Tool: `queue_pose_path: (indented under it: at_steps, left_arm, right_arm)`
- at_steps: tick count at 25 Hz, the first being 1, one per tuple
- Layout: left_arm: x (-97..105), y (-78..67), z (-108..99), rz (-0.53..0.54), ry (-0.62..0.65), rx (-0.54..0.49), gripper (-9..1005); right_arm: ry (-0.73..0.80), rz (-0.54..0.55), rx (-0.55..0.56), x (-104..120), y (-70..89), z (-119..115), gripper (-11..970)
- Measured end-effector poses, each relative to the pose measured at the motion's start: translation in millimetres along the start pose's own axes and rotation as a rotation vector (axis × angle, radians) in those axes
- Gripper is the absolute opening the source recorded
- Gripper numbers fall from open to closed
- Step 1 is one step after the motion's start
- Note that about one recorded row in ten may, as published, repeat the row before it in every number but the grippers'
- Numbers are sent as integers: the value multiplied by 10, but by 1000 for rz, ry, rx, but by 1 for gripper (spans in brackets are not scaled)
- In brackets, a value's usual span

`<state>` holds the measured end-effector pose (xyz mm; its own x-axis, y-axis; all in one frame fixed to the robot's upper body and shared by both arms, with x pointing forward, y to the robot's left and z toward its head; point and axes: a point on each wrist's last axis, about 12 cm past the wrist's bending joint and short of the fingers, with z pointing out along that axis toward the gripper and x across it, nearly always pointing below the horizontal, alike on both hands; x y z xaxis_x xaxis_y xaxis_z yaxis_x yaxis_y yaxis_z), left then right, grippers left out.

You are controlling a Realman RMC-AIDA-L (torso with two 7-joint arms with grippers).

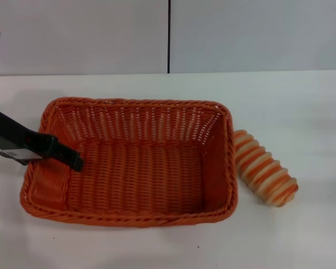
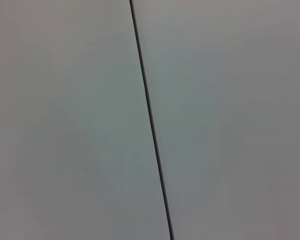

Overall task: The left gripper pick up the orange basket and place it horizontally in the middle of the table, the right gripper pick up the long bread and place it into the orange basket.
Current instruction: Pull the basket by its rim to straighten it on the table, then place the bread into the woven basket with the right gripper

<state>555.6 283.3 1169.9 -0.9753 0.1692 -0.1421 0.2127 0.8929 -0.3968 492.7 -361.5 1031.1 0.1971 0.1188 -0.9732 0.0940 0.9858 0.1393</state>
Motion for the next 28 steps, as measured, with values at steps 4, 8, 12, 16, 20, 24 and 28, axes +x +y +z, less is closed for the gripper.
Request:
queue_pose_path:
  at_steps: [4, 8, 12, 16, 20, 24, 28]
  left_arm:
    - [14, -12, 2, 3, -4, 29, 845]
    - [12, 29, -41, 0, -31, 25, 845]
    - [3, 116, -113, -12, -70, 22, 845]
    - [-7, 190, -192, -20, -98, 16, 844]
    - [13, 359, -390, -40, -156, 8, 844]
    - [13, 359, -390, -40, -156, 8, 844]
    - [109, 530, -707, 21, -401, 161, 844]
  right_arm:
    - [0, 3, 0, 0, -1, -1, 581]
    - [1, 3, 2, 2, -5, -8, 581]
    - [3, 3, 4, 4, -11, -18, 581]
    - [2, -2, 8, -1, -33, -32, 581]
    - [3, -9, 12, -6, -68, -63, 580]
    - [4, 7, -51, -62, -126, -79, 580]
    - [118, 124, -261, -313, -299, 70, 580]
